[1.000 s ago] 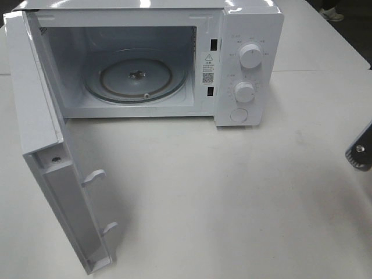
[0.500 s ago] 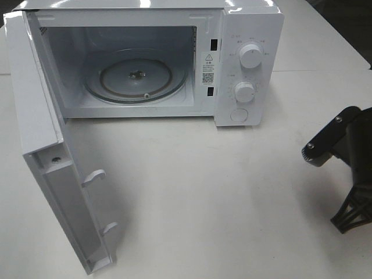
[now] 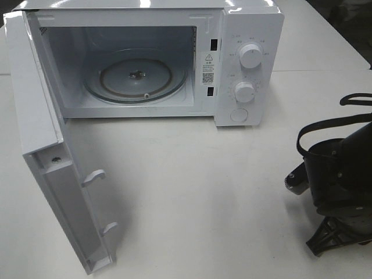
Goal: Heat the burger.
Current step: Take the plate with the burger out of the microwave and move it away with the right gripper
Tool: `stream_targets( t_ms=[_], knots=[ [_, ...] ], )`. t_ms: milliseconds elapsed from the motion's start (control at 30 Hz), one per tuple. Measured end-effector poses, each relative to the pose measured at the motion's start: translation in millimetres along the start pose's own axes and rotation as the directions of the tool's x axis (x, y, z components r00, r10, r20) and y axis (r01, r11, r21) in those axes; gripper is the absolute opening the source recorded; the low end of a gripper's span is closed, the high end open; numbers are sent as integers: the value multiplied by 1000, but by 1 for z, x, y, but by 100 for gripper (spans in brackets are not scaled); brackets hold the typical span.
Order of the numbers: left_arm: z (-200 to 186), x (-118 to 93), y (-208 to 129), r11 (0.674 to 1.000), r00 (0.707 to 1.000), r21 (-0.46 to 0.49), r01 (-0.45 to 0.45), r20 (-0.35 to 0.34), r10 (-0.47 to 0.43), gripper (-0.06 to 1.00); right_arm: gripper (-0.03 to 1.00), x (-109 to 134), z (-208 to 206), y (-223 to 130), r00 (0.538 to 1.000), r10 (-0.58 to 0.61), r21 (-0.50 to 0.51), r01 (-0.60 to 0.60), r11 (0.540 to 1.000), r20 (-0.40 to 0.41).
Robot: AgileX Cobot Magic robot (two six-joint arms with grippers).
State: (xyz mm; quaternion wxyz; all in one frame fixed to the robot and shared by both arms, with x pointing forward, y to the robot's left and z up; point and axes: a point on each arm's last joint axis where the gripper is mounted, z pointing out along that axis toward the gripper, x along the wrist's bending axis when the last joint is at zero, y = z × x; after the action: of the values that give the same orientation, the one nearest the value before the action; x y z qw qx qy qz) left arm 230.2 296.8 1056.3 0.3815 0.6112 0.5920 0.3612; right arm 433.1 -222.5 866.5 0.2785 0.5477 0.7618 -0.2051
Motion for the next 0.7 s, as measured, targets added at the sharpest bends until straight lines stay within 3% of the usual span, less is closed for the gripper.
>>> stream_targets(
  t_ms=[333, 467, 500, 567, 700],
  knots=[
    [0, 0, 0, 1000, 1000, 0, 0, 0, 0, 99, 15, -1, 10, 4, 998, 39, 10, -40, 999, 38],
    [0, 0, 0, 1000, 1000, 0, 0, 0, 0, 99, 31, -3, 10, 3, 998, 36, 15, -37, 999, 60],
    [0, 0, 0, 1000, 1000, 0, 0, 0, 0, 99, 31, -3, 10, 3, 998, 36, 15, -37, 999, 60],
    [0, 0, 0, 1000, 1000, 0, 0, 0, 0, 99, 42, -2, 9, 2, 998, 31, 25, -32, 999, 48],
    [0, 0, 0, 1000, 1000, 0, 0, 0, 0, 99, 50, -6, 0, 2, 999, 52, 10, -52, 999, 0]
  ],
)
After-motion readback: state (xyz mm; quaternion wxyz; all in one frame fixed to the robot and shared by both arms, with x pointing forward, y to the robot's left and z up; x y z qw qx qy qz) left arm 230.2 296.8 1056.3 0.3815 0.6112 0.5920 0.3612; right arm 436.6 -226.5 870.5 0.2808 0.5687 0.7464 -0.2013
